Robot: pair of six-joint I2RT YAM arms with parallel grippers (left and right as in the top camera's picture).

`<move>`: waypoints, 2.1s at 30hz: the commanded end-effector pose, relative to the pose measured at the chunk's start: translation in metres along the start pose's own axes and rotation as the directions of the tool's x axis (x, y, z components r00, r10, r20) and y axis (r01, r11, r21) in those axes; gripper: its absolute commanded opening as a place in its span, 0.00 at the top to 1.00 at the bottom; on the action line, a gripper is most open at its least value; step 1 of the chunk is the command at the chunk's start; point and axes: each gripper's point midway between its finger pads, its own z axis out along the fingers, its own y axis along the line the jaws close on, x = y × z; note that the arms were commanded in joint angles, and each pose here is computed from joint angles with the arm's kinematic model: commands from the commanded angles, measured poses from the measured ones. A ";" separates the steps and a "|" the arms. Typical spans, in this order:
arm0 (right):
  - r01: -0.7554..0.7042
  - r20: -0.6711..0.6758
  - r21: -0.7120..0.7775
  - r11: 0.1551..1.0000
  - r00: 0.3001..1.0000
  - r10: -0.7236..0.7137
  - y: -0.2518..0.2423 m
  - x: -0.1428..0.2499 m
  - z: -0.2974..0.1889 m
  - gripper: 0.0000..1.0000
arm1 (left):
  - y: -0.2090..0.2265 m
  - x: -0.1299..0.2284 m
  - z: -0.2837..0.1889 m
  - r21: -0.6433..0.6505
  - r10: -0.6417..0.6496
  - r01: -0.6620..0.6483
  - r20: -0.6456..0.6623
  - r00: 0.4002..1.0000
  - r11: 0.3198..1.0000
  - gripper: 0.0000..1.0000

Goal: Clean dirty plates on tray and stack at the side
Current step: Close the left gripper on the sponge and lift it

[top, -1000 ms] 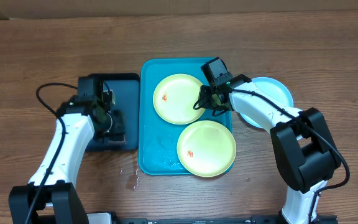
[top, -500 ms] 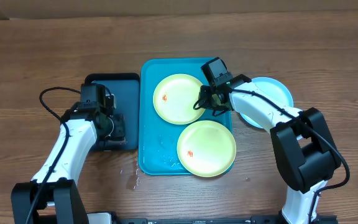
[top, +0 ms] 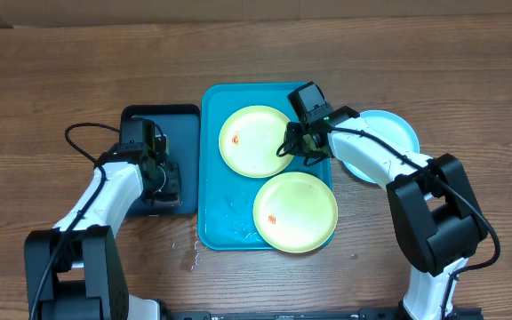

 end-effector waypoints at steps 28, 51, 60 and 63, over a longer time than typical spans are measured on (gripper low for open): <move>-0.005 -0.013 0.016 1.000 1.000 0.006 -0.006 0.004 0.004 0.62 | -0.031 -0.083 -0.063 0.125 0.077 -0.106 0.220 0.972 0.986 0.96; -0.054 0.002 0.007 0.999 0.999 0.054 -0.004 0.001 0.005 0.72 | -0.027 -0.050 -0.008 0.119 0.077 -0.085 0.069 0.995 0.989 0.96; -0.073 0.005 0.010 0.997 0.997 0.073 -0.006 0.002 0.007 0.96 | -0.027 -0.051 -0.008 0.116 0.078 -0.086 0.073 0.994 0.990 0.94; -0.073 0.013 0.005 0.997 0.997 0.073 -0.004 0.000 0.007 0.96 | -0.027 -0.054 -0.010 0.118 0.076 -0.085 0.080 0.994 0.989 0.86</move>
